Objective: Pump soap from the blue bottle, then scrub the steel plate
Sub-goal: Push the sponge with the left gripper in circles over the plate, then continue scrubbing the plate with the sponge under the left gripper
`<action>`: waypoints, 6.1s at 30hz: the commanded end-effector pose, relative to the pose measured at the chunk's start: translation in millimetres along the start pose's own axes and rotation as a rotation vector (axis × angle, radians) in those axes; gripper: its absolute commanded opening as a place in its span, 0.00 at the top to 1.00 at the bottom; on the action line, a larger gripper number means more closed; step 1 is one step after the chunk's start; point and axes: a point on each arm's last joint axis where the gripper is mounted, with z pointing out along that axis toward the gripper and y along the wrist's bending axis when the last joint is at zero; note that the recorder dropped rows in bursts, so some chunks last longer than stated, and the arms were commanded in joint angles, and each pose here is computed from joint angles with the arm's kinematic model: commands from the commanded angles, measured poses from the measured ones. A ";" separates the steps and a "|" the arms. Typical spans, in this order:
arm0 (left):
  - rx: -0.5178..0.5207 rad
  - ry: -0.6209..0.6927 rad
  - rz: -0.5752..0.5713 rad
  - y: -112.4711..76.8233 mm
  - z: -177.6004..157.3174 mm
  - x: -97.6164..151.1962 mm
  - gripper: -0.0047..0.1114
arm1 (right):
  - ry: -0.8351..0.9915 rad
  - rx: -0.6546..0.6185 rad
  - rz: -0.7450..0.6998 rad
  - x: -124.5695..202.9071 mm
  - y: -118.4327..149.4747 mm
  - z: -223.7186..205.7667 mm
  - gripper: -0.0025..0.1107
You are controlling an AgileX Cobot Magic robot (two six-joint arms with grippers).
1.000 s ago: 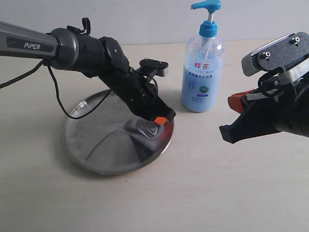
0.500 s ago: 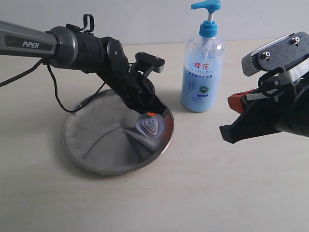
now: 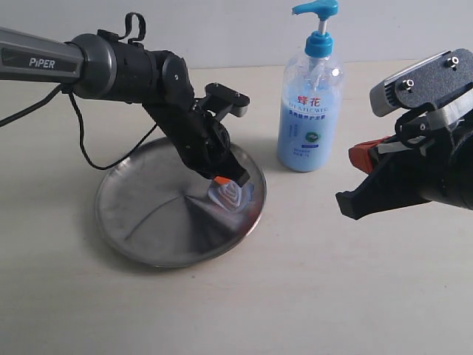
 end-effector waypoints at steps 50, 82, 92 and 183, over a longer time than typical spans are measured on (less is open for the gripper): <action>-0.098 0.137 0.151 -30.3 27.3 12.4 0.96 | -0.005 -0.008 -0.015 0.2 0.7 -1.2 0.98; -0.205 0.099 0.078 -22.4 25.2 8.5 0.96 | -0.005 -0.008 -0.015 0.2 0.7 -1.2 0.98; -0.072 0.136 0.100 -34.4 24.9 12.0 0.96 | -0.005 -0.008 -0.015 0.2 0.7 -1.2 0.98; 0.001 0.260 0.153 -39.1 22.1 23.3 0.96 | -0.005 -0.011 -0.015 0.2 0.9 -1.3 0.98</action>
